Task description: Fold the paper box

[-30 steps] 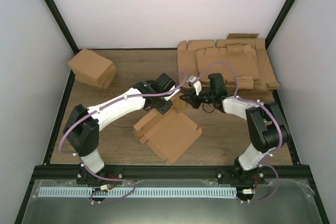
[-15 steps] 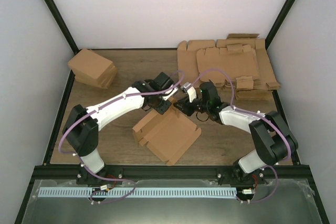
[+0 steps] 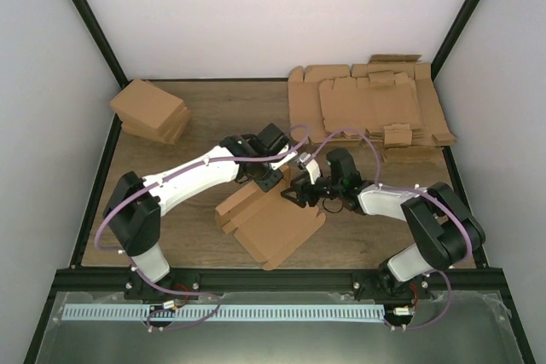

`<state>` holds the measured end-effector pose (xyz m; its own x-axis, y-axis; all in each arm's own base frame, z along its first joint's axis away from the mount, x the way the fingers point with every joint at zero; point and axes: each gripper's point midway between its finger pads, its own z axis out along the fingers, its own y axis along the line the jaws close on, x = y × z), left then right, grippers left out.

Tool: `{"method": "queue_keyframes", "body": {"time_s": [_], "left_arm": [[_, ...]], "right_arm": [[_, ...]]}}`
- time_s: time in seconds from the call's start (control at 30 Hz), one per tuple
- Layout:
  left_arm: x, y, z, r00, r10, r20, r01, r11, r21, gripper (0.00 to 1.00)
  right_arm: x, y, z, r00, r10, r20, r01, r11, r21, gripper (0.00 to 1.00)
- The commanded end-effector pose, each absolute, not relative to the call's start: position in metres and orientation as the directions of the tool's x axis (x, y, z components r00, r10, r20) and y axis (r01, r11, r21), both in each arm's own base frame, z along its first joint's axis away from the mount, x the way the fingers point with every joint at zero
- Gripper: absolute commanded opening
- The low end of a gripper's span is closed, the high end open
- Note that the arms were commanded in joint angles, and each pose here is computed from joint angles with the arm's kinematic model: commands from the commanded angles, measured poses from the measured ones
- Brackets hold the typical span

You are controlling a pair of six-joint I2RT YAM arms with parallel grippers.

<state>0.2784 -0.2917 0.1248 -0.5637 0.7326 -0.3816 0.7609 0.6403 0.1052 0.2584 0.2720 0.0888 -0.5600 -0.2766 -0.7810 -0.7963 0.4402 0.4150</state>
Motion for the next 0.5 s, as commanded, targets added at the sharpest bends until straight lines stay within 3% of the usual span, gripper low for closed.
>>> {"method": "queue_keyframes", "body": {"time_s": [0.0,0.27,0.47], "left_arm": [[0.273,-0.295,0.118,-0.546,0.754,-0.365,0.785,0.613,0.092,0.25],[0.27,-0.296,0.118,-0.541,0.755,-0.37,0.792,0.606,0.078,0.25],[0.267,-0.299,0.114,-0.543,0.757,-0.365,0.798,0.6,0.057,0.25]], "right_arm": [[0.237,0.286,0.112,-0.465,-0.28,-0.84,-0.877,0.279,0.392,0.64],[0.244,0.274,0.111,-0.454,-0.279,-0.846,-0.87,0.345,0.353,0.61],[0.257,0.277,0.113,-0.442,-0.306,-0.843,-0.874,0.359,0.328,0.46]]}}
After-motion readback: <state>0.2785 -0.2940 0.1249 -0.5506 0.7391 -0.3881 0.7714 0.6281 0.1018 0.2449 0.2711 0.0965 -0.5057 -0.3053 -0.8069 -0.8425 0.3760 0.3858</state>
